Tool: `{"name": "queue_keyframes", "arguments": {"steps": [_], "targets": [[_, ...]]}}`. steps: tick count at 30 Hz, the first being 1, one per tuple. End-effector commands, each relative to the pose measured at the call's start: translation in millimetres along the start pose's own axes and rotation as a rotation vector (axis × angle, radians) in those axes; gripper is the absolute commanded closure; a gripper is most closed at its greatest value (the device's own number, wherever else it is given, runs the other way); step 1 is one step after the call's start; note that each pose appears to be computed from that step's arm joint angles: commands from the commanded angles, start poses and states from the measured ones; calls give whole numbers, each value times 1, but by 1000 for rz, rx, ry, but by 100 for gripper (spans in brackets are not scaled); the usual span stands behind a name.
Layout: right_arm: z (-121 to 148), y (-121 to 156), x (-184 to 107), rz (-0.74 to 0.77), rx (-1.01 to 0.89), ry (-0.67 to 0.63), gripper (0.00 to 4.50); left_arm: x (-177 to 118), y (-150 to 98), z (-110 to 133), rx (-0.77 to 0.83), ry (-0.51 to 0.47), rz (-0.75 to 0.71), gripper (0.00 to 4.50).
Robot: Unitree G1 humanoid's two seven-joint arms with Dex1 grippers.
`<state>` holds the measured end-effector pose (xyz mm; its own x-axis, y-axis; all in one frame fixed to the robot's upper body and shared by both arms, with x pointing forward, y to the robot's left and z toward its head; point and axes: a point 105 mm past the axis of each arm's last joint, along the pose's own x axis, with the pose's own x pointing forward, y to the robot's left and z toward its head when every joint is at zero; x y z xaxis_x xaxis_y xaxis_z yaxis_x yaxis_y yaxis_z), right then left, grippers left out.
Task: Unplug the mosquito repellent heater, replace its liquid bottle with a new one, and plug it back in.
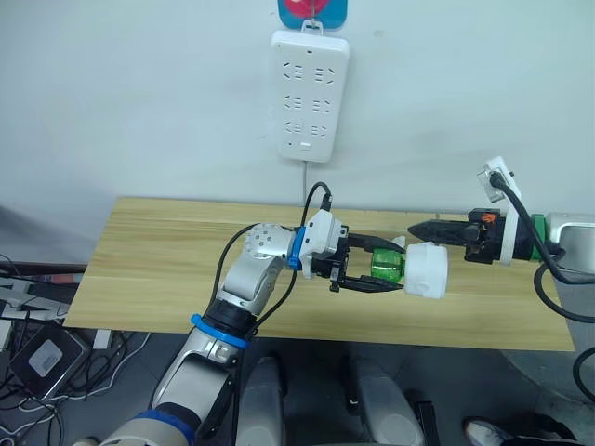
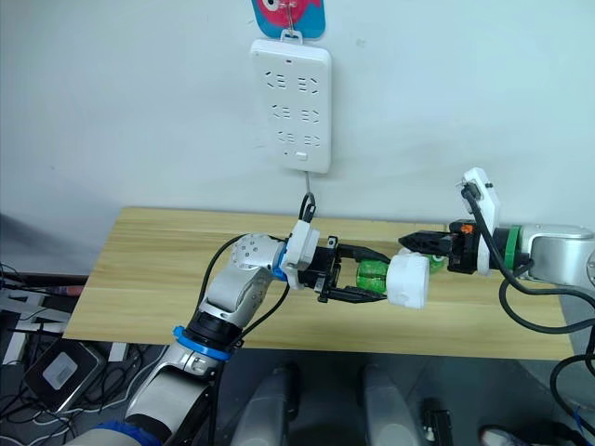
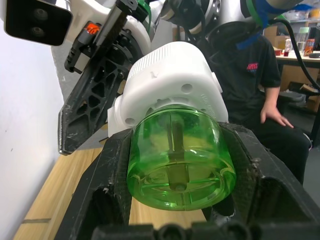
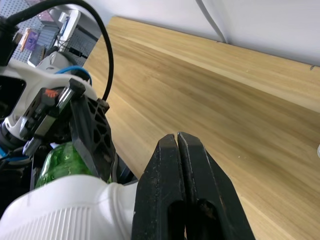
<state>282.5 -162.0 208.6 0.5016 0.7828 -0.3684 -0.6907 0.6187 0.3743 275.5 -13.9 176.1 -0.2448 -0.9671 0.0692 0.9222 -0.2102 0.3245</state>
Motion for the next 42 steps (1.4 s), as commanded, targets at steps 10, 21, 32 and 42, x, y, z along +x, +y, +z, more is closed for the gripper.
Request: {"name": "queue_keyframes", "arguments": {"steps": [10,21,32,42], "targets": [[-18,22,-4,106,-10,93,445,1,13,23,70,-68,51,223],[-22,29,-4,146,2,110,445,1,15,23,75,-64,61,223],[59,24,-39,178,135,-223,357,-15,16,8,226,14,95,223],[36,15,-46,117,222,-211,17,-28,33,9,668,70,173,223]]}}
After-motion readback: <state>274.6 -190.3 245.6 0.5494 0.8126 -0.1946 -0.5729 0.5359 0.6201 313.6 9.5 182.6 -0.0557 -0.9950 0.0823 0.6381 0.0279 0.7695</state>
